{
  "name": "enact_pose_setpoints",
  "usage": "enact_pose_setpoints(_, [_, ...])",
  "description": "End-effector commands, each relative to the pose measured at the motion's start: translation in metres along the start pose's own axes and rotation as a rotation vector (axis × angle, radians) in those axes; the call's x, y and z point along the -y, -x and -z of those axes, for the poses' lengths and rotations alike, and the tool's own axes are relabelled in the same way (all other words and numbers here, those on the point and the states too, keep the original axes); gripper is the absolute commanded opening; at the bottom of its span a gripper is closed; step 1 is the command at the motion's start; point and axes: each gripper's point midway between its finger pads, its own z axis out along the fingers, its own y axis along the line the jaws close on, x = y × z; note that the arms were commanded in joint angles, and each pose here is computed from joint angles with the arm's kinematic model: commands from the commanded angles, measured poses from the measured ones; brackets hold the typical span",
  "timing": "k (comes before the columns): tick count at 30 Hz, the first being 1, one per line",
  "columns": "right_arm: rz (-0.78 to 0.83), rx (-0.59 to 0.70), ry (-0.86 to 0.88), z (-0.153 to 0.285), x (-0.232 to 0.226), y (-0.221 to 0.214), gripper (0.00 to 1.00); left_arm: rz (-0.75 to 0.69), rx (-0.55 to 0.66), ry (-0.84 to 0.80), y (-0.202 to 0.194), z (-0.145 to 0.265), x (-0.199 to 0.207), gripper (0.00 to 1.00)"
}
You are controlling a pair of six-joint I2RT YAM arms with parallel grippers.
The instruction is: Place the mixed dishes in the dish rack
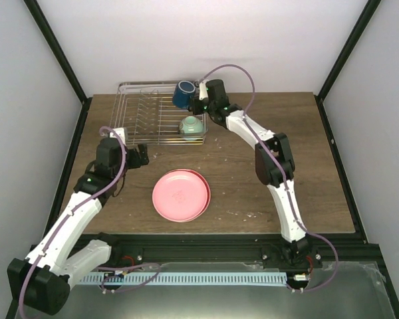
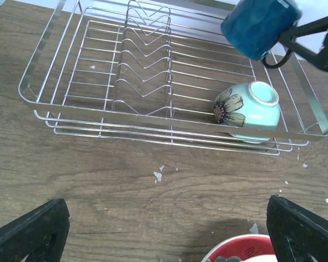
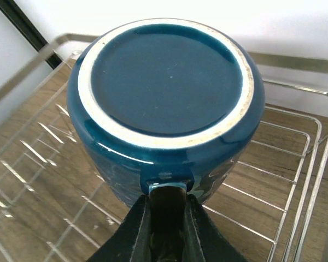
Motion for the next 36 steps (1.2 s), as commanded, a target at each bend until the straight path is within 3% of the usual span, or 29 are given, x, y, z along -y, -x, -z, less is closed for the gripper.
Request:
enact_pose_setpoints(1, [0.122,0.165,0.002,0.002,-0.007,0.055,0.01,0.002,0.004,0.028,-0.003,0.005,-0.008,1.0])
enact_pose_setpoints(12, [0.242,0.163,-0.088,-0.029,0.017,0.038,0.01,0.005,-0.018,0.018,-0.008,-0.002,-0.006,1.0])
enact_pose_setpoints(20, [0.267,0.097,-0.162,-0.036,0.036,0.017,0.09,0.005,-0.083,0.007,-0.025,-0.018,-0.004,1.0])
enact_pose_setpoints(36, [0.263,0.034,-0.151,-0.043,0.039,-0.005,0.17,0.001,-0.109,-0.007,-0.03,-0.023,-0.001,1.0])
